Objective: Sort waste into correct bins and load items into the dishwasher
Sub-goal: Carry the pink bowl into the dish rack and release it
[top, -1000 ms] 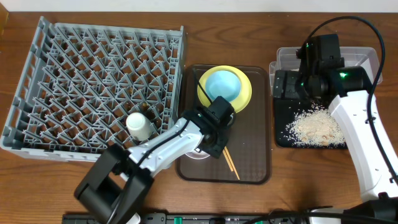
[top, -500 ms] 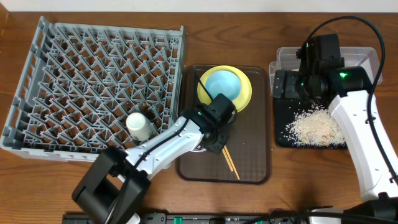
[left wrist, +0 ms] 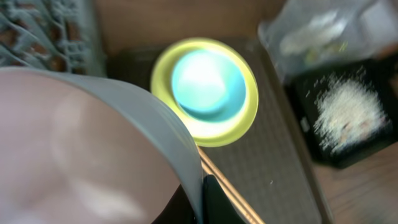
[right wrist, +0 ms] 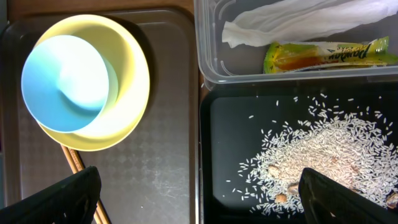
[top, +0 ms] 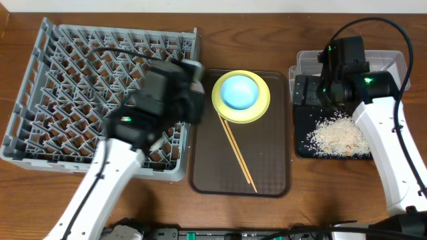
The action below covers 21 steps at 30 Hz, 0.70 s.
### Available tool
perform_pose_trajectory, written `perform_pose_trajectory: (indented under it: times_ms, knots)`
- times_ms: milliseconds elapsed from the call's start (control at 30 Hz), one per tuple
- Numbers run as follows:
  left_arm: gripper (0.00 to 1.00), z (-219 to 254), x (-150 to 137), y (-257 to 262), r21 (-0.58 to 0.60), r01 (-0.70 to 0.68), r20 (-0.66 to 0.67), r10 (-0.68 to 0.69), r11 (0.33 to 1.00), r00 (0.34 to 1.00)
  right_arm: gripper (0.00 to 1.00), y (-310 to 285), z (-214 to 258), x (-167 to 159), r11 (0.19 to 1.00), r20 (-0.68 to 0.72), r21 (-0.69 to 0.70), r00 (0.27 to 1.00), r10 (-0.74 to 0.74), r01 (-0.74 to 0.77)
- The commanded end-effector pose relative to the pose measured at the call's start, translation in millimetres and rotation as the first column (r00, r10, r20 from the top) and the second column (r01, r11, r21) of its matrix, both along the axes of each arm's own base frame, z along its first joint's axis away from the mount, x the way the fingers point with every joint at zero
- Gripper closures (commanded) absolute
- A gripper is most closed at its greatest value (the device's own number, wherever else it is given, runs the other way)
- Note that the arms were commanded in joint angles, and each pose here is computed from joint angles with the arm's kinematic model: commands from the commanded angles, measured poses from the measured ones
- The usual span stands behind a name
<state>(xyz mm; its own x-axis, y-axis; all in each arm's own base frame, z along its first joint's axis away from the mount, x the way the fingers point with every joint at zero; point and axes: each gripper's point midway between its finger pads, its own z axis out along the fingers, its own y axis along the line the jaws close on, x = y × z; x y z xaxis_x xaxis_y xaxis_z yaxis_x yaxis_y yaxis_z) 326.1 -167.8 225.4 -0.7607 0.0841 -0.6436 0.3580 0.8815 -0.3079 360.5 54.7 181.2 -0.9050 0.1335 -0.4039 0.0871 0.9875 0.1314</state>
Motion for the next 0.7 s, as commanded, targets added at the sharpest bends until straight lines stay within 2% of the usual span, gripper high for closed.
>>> perform_pose_trajectory:
  times_ms: [0, 133, 267, 367, 667]
  knots:
    - [0.92, 22, 11, 20, -0.172, 0.052, 0.016, -0.05, 0.984, 0.999, 0.01, -5, 6, 3, 1.0, 0.017, -0.005, 1.0, -0.025, 0.026]
    - [0.92, 34, 29, 51, -0.356, 0.054, 0.021, -0.05, 0.933, 0.999, 0.01, -5, 6, 4, 1.0, 0.017, -0.005, 1.0, -0.025, 0.026]
    - [0.92, 32, 45, 81, -0.473, 0.042, 0.012, -0.042, 0.88, 0.999, 0.01, -5, 6, 3, 1.0, 0.017, -0.005, 1.0, -0.025, 0.026]
    - [0.92, 26, 52, 96, -0.587, 0.054, -0.015, -0.077, 0.808, 0.997, 0.01, -5, 6, 3, 1.0, 0.016, -0.005, 1.0, -0.025, 0.026]
    - [0.92, -15, 66, 132, -0.744, -0.038, -0.136, -0.095, 0.667, 0.986, 0.01, -5, 6, 3, 1.0, 0.016, -0.005, 1.0, -0.025, 0.025]
